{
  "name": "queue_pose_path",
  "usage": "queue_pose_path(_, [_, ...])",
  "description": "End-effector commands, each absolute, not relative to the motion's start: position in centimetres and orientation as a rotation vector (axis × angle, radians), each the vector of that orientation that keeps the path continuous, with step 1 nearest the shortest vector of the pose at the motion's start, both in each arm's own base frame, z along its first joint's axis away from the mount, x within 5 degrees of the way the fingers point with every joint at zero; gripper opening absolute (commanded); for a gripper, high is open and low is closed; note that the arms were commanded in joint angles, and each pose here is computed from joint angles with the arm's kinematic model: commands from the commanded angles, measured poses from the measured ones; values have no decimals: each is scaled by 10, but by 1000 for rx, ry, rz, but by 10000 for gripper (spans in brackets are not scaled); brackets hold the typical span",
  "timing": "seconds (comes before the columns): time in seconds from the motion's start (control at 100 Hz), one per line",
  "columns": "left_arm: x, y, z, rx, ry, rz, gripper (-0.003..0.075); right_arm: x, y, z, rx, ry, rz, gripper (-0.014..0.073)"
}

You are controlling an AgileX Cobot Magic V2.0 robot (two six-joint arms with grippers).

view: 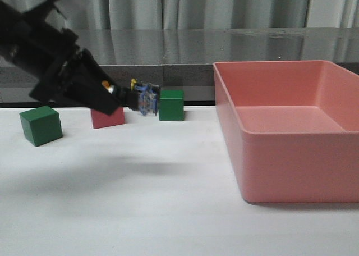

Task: Place and stand button with both arms
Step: 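Grasp the button base with the left gripper and lift it, then rotate the button cap-up and lower it onto the table with the left gripper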

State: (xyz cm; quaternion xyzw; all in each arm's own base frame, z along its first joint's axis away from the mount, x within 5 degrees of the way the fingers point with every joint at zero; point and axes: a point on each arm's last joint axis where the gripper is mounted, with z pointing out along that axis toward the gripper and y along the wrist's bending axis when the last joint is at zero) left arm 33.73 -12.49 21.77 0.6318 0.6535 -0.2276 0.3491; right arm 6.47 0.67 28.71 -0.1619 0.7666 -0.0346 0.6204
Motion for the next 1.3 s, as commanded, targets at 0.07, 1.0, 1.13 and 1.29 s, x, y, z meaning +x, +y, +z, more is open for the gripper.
queue_pose_path(0.07, [327,-123,292,1683,1781,-323,-20,65,8,302,-370,1668,-86,-61])
queue_pose_path(1.0, [327,-219,240,2173,1798,943,-19,65,8,302,-370,1668,-86,-61])
queue_pose_path(1.13, [327,-220,237,2177,1804,925,-18,65,8,302,-370,1668,-86,-61])
queue_pose_path(1.29, [325,-222,235,2169,1834,869,-12,65,8,302,-370,1668,-86,-61])
